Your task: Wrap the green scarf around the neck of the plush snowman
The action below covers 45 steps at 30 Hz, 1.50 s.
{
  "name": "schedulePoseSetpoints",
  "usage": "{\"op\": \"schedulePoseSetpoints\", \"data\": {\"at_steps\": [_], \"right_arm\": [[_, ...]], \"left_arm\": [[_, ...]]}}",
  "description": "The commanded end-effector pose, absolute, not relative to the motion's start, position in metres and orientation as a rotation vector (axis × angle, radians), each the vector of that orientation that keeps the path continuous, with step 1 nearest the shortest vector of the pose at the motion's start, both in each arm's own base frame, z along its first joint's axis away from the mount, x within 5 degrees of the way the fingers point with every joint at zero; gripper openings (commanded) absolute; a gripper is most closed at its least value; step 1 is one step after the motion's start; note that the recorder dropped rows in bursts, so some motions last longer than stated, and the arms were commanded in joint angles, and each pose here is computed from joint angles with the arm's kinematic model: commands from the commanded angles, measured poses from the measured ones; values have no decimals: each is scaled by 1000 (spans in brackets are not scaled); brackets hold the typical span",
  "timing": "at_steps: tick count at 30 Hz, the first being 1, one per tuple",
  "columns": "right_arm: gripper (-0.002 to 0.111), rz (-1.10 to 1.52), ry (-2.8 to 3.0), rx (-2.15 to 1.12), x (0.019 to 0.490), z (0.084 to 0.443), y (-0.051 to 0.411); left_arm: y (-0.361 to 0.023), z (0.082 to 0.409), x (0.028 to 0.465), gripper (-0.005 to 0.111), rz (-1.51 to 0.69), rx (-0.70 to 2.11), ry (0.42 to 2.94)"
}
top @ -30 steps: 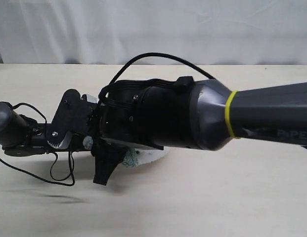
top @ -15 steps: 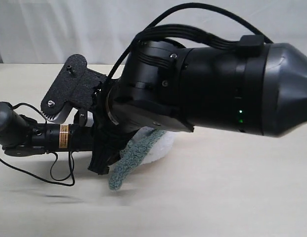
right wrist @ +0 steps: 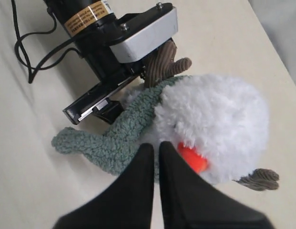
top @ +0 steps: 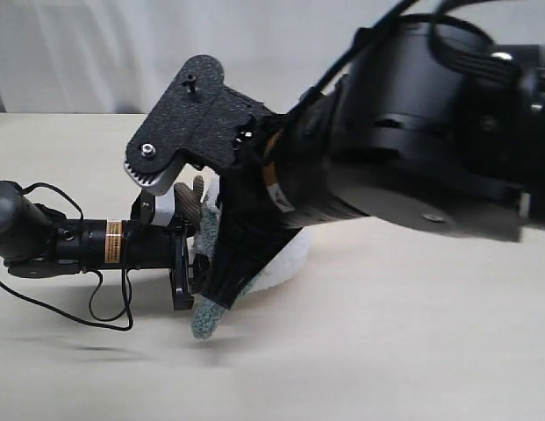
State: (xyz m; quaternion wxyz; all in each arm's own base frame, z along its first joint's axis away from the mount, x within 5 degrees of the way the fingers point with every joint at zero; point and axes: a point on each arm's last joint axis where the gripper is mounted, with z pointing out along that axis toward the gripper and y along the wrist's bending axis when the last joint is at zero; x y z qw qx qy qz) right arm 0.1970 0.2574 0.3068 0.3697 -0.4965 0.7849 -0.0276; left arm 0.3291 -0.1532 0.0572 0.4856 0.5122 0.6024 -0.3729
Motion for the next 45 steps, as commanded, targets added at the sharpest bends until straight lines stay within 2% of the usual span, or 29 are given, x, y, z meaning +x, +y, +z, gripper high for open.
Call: {"op": "schedulePoseSetpoints", "data": {"at_steps": [1, 8, 20, 45], "right_arm": [[4, 50, 1936, -1193, 180, 322, 237], [4, 205, 1781, -1013, 151, 351, 192], [4, 348, 1741, -876, 113, 354, 136], [4, 386, 1732, -789, 109, 362, 120]], "left_arm": [[-155, 61, 330, 0, -923, 1223, 1445], [-155, 61, 330, 0, -923, 1223, 1445], [-155, 61, 330, 0, -923, 1223, 1445], [-155, 61, 330, 0, -926, 1230, 1443]]}}
